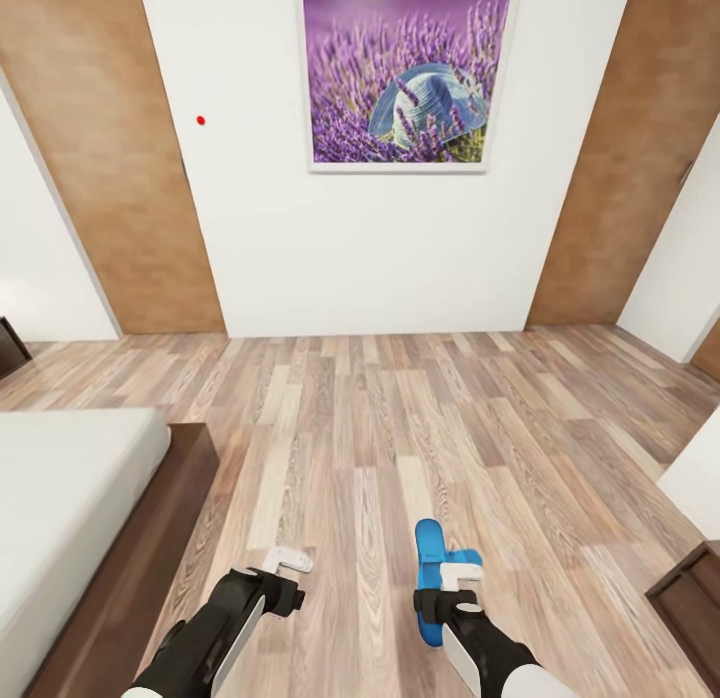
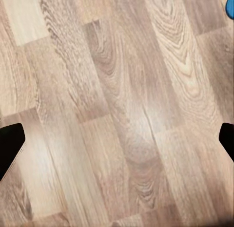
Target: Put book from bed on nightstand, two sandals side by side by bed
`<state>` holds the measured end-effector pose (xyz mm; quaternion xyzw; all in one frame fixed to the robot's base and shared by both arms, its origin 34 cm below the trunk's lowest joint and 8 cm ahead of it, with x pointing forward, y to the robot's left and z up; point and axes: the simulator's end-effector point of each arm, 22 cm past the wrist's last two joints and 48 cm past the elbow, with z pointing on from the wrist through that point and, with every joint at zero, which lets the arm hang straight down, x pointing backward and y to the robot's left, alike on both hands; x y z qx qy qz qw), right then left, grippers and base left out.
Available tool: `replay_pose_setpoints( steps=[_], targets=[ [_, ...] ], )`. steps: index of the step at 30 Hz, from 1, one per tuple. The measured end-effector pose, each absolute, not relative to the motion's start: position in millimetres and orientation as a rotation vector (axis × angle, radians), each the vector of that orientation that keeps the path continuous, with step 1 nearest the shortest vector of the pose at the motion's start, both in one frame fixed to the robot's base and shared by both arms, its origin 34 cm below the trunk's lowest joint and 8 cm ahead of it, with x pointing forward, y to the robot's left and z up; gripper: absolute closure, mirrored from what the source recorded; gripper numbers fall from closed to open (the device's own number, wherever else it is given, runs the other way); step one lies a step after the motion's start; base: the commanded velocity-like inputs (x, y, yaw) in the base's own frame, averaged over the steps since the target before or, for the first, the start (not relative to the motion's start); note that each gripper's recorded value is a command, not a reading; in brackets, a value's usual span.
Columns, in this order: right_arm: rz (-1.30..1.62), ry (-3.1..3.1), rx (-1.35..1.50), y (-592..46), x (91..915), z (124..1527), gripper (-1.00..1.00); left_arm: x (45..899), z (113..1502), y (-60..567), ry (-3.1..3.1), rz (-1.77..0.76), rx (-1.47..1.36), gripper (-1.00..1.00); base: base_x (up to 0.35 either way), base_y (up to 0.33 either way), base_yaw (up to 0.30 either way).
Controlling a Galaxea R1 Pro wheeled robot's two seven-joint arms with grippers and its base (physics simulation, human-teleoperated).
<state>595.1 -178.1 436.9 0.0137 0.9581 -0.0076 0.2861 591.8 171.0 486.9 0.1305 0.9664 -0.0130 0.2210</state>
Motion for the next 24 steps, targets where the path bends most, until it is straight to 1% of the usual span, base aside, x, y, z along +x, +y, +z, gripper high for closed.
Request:
replay_pose_setpoints(
  steps=[24],
  targets=[
    [-0.021, 2.561, 0.034, -178.1, 595.1, 436.9, 1.0, 592.0, 487.1, 170.5, 2.67, -0.036, 0.363, -1.0, 0.256, 0.0, 0.0]
  ],
)
